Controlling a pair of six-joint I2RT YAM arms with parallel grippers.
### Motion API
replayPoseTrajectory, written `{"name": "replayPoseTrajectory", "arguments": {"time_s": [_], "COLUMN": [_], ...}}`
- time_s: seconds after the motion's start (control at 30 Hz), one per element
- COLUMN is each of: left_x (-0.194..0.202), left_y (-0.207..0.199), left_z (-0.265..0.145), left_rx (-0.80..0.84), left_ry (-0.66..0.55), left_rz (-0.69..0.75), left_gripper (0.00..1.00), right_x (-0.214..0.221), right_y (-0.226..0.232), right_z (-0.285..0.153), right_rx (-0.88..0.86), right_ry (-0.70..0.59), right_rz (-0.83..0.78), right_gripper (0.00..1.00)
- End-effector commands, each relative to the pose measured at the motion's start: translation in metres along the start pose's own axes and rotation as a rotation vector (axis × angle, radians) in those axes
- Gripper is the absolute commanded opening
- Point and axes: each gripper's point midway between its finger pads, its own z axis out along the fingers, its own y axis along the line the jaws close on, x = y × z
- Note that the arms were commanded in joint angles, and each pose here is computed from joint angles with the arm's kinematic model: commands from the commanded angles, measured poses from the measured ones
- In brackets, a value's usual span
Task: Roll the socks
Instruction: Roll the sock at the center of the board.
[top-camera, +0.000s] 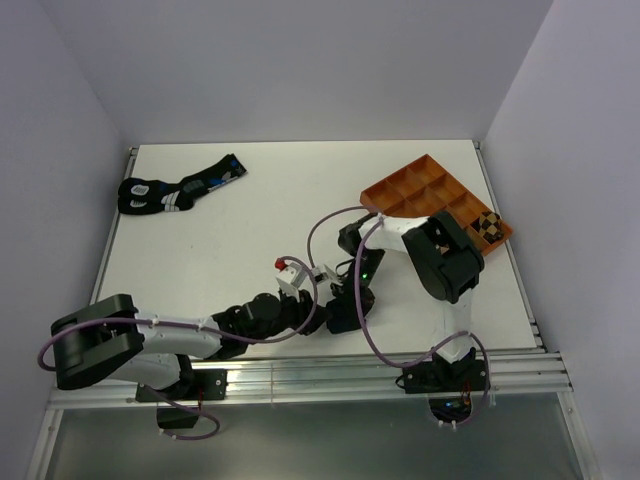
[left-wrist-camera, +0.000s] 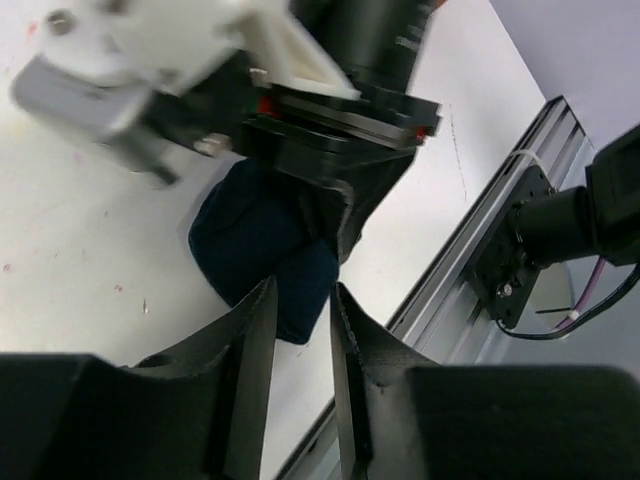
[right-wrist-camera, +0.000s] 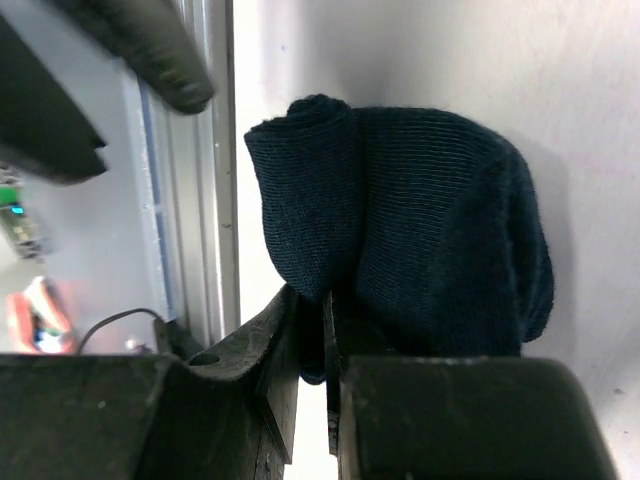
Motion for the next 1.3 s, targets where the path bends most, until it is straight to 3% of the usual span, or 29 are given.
{"name": "replayPoseTrajectory", "arguments": {"time_s": [0.0,0.23,0.57,0.9,1.27], "left_x": [-0.011,0.014,0.015,0.032,0.057], "left_y": [-0.01,-0.01,-0.028,-0.023,-0.012], "left_z": [0.003,0.019,0.027,0.037,0.048], "left_rx": [0.049,0.088,0.144,0.134,0.114], "left_ry": [-0.073,0.022,0.004,0.062,0.141], "left_rz": [0.133,0.231,0.273,0.326,0.291], "left_gripper": [0.34,0.39,0.43,0.44,0.4], "right_x": [-0.001,-0.003,-0.001,-0.002,0.001], "right_y": [0.007,0.002,-0.003,-0.006,-0.01], "right_z": [-0.005,-0.005,-0.003,-0.002,-0.001], "right_rx": [-0.049,-0.058,-0.054,-0.056,-0.014], "right_ry": [0.001,0.007,0.016,0.017,0.009], "right_rz": [0.034,0.075,0.104,0.118,0.135], "right_gripper": [0.07,0.07,0.07,0.07,0.09]}}
